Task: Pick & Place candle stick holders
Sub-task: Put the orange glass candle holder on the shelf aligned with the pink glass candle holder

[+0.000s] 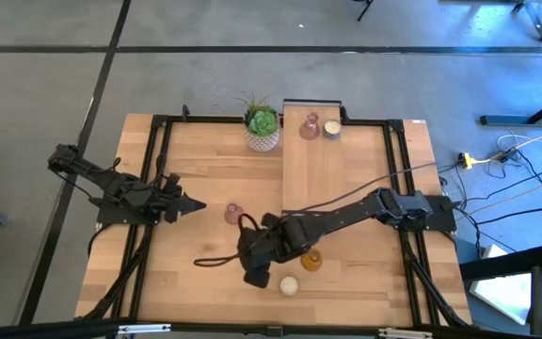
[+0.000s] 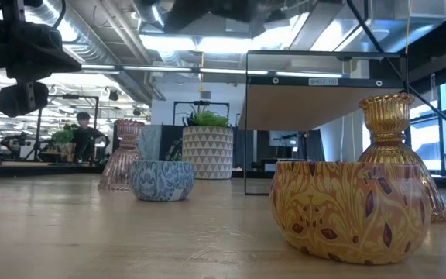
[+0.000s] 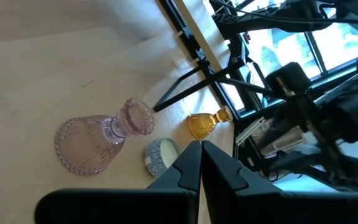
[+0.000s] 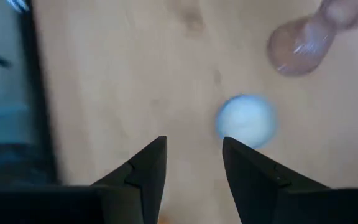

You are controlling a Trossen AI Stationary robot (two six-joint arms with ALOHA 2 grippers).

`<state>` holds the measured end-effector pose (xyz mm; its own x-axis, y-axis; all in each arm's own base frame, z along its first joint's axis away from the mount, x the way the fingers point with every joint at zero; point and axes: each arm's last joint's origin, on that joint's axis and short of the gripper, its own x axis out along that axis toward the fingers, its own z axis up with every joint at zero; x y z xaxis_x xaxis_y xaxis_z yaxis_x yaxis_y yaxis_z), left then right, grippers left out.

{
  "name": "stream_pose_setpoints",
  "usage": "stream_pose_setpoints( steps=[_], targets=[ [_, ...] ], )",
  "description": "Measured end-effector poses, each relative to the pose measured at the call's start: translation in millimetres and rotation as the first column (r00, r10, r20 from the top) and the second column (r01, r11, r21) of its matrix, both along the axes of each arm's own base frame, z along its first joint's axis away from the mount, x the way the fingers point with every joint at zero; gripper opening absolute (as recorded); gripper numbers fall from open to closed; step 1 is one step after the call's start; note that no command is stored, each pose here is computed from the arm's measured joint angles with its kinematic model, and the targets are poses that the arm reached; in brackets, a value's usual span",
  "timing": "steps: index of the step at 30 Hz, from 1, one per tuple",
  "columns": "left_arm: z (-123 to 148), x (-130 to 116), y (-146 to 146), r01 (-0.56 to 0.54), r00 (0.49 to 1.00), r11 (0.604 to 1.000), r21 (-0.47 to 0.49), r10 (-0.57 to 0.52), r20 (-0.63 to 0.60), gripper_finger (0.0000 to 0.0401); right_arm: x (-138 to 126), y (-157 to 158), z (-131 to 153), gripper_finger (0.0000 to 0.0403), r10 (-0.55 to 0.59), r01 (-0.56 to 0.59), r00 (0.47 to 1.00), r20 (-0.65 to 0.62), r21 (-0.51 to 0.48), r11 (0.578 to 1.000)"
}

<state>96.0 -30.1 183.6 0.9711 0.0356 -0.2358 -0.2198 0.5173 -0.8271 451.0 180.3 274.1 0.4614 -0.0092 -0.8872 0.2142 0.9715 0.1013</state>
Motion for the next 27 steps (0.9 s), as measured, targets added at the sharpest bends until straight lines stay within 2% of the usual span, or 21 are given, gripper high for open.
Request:
stream_pose_setpoints(
  steps=[3, 5, 9, 11, 16, 27],
  targets=[
    [0, 0, 0, 0.002, 1.0, 1.0, -0.003, -0.002, 0.0, 0.0006, 6, -6, -9, 0.0161, 0.095, -0.096, 0.995, -0.012, -0.083, 0.992],
    [0, 0, 0, 0.01, 1.0, 1.0, -0.008, -0.01, 0.001, 0.0006, 6, -11, -19, 0.0161, 0.135, -0.143, 0.989, -0.068, -0.12, 0.983],
    [0, 0, -1, 0.037, 0.999, 0.999, -0.016, -0.037, 0.001, 0.0006, 15, -16, -40, 0.0161, 0.185, -0.2, 0.976, -0.113, -0.146, 0.969],
    [0, 0, -1, 0.044, 0.999, 0.999, -0.021, -0.044, -0.005, 0.0006, 21, -15, -47, 0.0161, 0.208, -0.22, 0.973, -0.096, -0.135, 0.966],
    [-1, 1, -2, 0.056, 0.998, 0.998, -0.032, -0.057, -0.013, 0.0006, 25, -12, -60, 0.0161, 0.241, -0.255, 0.965, -0.105, -0.14, 0.957],
    [-4, 3, -4, 0.08, 0.995, 0.996, -0.037, -0.082, -0.049, 0.0006, 27, -9, -67, 0.0161, 0.235, -0.249, 0.966, -0.108, -0.136, 0.959]
  ],
)
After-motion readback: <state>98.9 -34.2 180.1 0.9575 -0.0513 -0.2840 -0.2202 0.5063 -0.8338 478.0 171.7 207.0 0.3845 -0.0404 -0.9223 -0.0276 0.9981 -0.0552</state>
